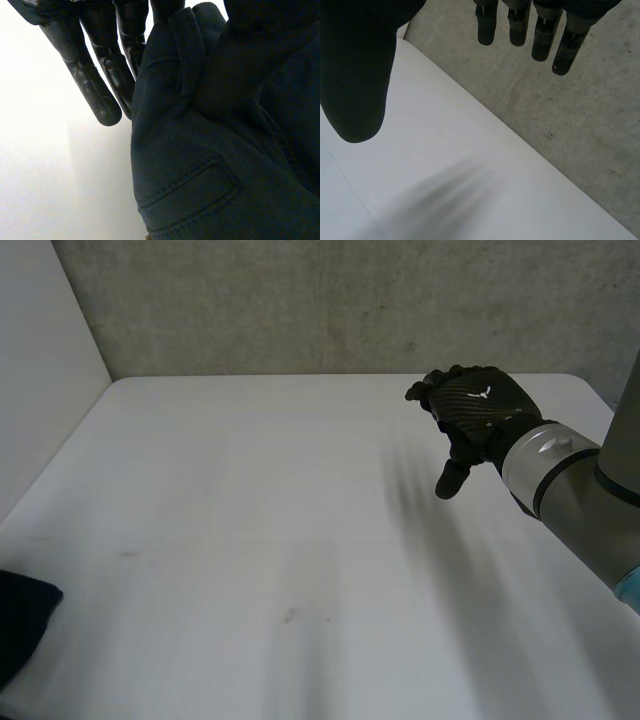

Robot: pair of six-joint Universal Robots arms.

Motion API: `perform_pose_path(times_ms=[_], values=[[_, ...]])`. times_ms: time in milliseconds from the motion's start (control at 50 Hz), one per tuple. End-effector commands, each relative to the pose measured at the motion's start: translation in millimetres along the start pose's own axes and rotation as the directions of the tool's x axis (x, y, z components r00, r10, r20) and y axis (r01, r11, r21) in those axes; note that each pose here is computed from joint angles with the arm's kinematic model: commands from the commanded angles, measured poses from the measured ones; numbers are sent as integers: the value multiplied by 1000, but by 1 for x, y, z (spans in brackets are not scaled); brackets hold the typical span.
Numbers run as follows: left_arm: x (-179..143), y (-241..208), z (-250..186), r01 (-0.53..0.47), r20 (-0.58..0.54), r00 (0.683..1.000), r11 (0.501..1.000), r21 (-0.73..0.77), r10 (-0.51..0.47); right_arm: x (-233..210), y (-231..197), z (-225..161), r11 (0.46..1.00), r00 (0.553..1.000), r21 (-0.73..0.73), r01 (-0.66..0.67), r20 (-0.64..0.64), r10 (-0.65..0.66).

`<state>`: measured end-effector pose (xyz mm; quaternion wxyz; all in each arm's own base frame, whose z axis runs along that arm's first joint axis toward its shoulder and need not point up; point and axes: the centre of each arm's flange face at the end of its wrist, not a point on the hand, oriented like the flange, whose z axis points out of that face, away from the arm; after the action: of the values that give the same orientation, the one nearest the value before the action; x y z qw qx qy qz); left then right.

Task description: Fold the shorts.

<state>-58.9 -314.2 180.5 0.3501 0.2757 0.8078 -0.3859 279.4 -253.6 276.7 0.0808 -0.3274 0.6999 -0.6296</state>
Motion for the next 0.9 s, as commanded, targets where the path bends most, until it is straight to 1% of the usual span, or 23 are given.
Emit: perform_pose_path(times_ms=[20, 60, 80, 120, 140, 200, 220, 280, 300, 360, 420, 440, 460, 520, 540, 600, 660, 740, 760, 800, 860, 880, 900], values=[[13, -75, -30, -26, 60, 998, 945, 326, 7, 0, -1, 0, 1000, 1000, 3, 1, -1, -1], [17, -95, -42, -29, 75, 997, 915, 403, -1, 0, -1, 0, 1000, 1000, 4, 1, -2, -1], [20, -116, -56, -27, 85, 996, 877, 480, -16, 1, -2, 0, 1000, 1000, 7, 1, -3, -1], [27, -137, -72, -13, 75, 997, 831, 556, -35, 2, -4, 0, 1000, 1000, 14, 2, -8, -2], [32, -157, -87, 11, 62, 996, 784, 621, -62, 2, -5, -1, 1000, 1000, 16, 2, -9, -2], [41, -189, -114, 82, 7, 992, 689, 720, -125, 6, -8, 0, 1000, 1000, 26, 2, -25, -1], [47, -206, -130, 128, -36, 987, 630, 766, -156, 8, -8, 0, 1000, 999, 26, 1, -33, 0], [61, -229, -154, 197, -116, 977, 547, 814, -179, 16, -12, -1, 999, 997, 33, -1, -79, 3], [75, -241, -171, 242, -178, 968, 493, 835, -174, 17, -13, -1, 999, 996, 33, 0, -92, 4], [109, -253, -200, 308, -279, 951, 418, 855, -130, 24, -17, -4, 999, 988, 38, -6, -152, 11], [135, -254, -219, 343, -343, 937, 382, 858, -72, 35, -20, -2, 998, 975, 61, -5, -223, 19], [154, -251, -229, 360, -381, 924, 366, 859, -14, 39, -21, -1, 998, 970, 68, -3, -243, 19], [162, -249, -234, 365, -397, 918, 355, 861, 19, 43, -21, -1, 997, 965, 73, -3, -261, 22], [191, -239, -241, 365, -432, 893, 355, 861, 129, 55, -25, -1, 996, 950, 94, 5, -312, 25], [197, -236, -241, 361, -435, 888, 362, 859, 147, 58, -26, -1, 995, 947, 97, 5, -319, 26], [206, -225, -234, 348, -442, 881, 401, 847, 170, 64, -25, -1, 995, 943, 100, 4, -330, 29], [207, -219, -229, 341, -444, 879, 424, 839, 173, 65, -26, -1, 995, 945, 100, 9, -327, 24], [179, -215, -214, 334, -429, 897, 473, 815, 105, 64, -25, -1, 996, 947, 91, 10, -321, 20], [166, -210, -207, 332, -420, 905, 504, 797, 69, 62, -25, -1, 996, 948, 90, 13, -317, 16], [155, -204, -202, 338, -416, 909, 531, 777, 30, 56, -22, -2, 997, 957, 74, 25, -289, -3], [138, -190, -195, 375, -428, 903, 573, 729, -47, 49, -16, -2, 997, 971, 47, 54, -236, -42], [134, -186, -194, 389, -436, 898, 582, 714, -65, 43, -10, -2, 997, 979, 18, 79, -190, -74], [129, -177, -187, 416, -450, 887, 604, 680, -103, 40, -7, -2, 996, 981, 4, 93, -170, -91]])
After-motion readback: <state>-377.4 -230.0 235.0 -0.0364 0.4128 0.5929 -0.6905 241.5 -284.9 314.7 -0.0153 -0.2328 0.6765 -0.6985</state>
